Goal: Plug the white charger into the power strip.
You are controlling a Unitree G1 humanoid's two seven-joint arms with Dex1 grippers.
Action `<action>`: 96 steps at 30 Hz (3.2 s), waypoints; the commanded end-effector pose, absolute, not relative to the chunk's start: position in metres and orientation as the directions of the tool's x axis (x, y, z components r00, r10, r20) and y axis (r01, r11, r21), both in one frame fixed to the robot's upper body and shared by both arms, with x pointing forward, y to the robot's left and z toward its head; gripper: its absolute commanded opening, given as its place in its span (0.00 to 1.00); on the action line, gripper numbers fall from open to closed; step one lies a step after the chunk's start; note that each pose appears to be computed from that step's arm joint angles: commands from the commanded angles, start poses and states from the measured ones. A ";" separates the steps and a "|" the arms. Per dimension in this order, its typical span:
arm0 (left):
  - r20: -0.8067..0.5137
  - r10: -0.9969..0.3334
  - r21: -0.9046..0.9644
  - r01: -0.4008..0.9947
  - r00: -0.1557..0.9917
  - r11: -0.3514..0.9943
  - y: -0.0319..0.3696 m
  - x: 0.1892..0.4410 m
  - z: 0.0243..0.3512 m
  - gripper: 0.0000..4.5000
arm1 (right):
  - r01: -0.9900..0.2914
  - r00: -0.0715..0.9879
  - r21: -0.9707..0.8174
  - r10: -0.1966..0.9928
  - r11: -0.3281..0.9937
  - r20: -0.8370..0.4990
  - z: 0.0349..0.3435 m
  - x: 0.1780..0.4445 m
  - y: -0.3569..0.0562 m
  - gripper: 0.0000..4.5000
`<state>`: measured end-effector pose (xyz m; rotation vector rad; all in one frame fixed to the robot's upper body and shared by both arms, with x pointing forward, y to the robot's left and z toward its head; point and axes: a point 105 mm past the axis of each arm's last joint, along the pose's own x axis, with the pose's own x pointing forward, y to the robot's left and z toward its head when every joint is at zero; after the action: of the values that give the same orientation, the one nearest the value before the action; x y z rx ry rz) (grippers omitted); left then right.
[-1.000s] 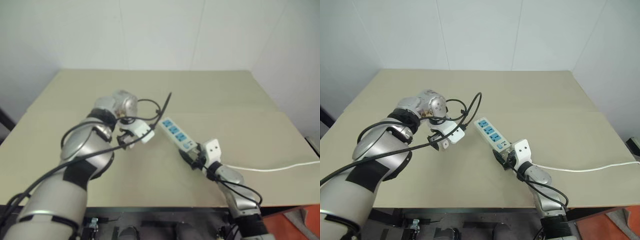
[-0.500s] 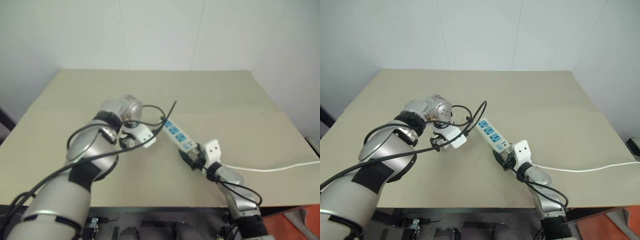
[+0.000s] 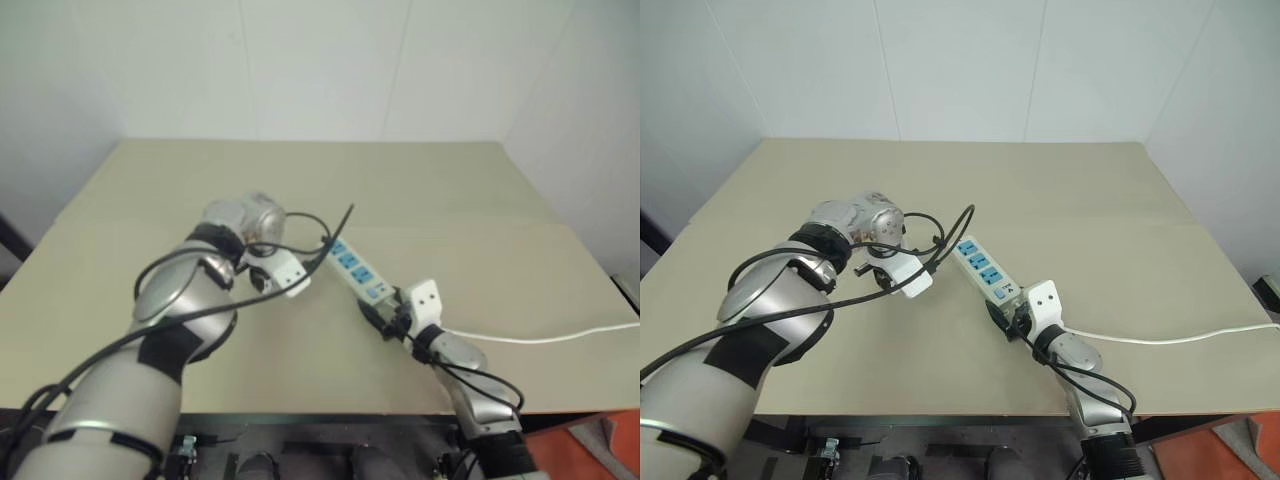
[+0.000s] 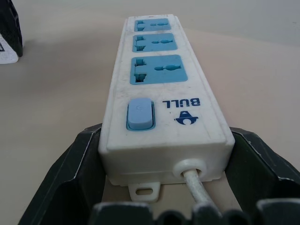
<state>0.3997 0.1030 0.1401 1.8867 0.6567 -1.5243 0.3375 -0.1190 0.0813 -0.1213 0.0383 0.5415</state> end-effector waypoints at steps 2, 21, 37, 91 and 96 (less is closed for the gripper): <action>-0.919 -0.326 0.383 0.709 0.223 -0.593 0.071 0.399 0.203 0.22 | -0.588 0.805 -0.099 0.569 0.802 -0.168 0.059 0.327 -0.115 0.76; 0.022 -0.988 0.138 0.980 -0.150 -0.146 0.100 0.343 0.231 0.22 | -0.987 0.108 -0.148 0.953 0.068 -0.283 0.081 0.311 -0.062 0.76; -0.120 -0.977 -0.034 0.985 -0.174 -0.172 0.103 0.331 0.160 0.22 | -0.987 0.113 -0.144 0.929 0.066 -0.352 0.061 0.319 -0.050 0.76; -0.169 -0.980 -0.035 0.994 -0.107 -0.103 0.114 0.335 0.135 0.22 | -0.982 0.151 -0.163 0.916 0.095 -0.372 0.046 0.323 -0.051 0.76; -0.189 -0.975 -0.021 0.993 -0.115 -0.113 0.120 0.329 0.130 0.22 | -0.982 0.150 -0.166 0.918 0.094 -0.367 0.046 0.323 -0.050 0.76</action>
<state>0.3321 0.1144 0.1293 0.1159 0.1666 -1.6710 0.3270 -0.0465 0.0715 -0.3787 0.0836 1.4363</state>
